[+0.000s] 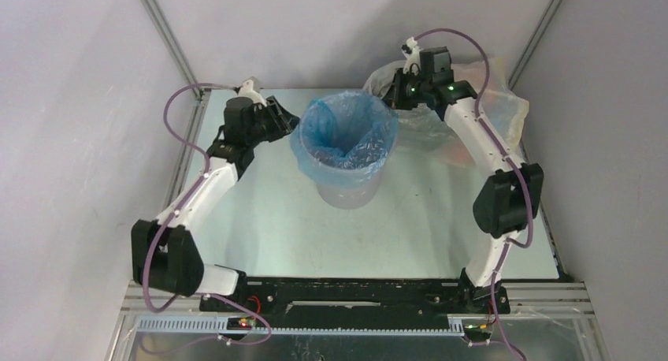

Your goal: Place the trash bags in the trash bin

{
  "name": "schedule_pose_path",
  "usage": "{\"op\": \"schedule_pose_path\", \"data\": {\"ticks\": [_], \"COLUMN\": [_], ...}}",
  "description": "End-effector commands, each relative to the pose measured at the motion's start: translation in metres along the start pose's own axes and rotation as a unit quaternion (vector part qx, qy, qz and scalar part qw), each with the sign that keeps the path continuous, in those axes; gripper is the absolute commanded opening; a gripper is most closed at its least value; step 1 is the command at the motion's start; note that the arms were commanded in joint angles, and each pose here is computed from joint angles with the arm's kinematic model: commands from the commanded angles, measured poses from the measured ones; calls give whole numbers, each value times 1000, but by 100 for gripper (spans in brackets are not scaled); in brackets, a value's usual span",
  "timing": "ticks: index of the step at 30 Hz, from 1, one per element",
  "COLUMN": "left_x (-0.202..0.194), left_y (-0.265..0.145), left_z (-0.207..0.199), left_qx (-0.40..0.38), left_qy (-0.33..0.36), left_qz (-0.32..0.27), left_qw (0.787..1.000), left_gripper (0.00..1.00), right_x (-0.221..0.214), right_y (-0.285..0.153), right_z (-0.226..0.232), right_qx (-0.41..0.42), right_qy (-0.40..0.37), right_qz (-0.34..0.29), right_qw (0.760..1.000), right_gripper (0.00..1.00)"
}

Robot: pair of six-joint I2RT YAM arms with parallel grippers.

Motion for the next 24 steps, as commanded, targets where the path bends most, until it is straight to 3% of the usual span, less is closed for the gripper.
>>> {"op": "schedule_pose_path", "data": {"ticks": [1, 7, 10, 20, 24], "left_x": [22, 13, 1, -23, -28], "left_y": [-33, -60, -72, -94, -97], "left_z": [-3, -7, -14, -11, -7], "left_qx": [12, 0, -33, -58, -59], "left_qy": [0, 0, -4, -23, -30], "left_qz": [-69, -72, -55, -54, -59], "left_qw": [998, 997, 998, 997, 996], "left_gripper": [56, 69, 71, 69, 69], "right_x": [21, 8, 6, 17, 7], "right_y": [-38, -44, -56, -116, -132], "right_z": [15, 18, 9, 18, 31], "right_qx": [-11, -27, -53, -64, -40], "right_qy": [-9, -12, -8, -26, -34], "right_qz": [-60, -56, -68, -118, -120], "right_qw": [998, 998, 996, 991, 991], "right_gripper": [1, 15, 32, 64, 67]}}
Point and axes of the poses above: each gripper's point midway between its finger pads, its own y axis out along the fingers, its own z axis along the line the jaws close on, x = y × z, the point moved 3 cm from there along -y, back along the fingers, and after that the axes turned 2 degrees about -y, right-handed, at the moved point
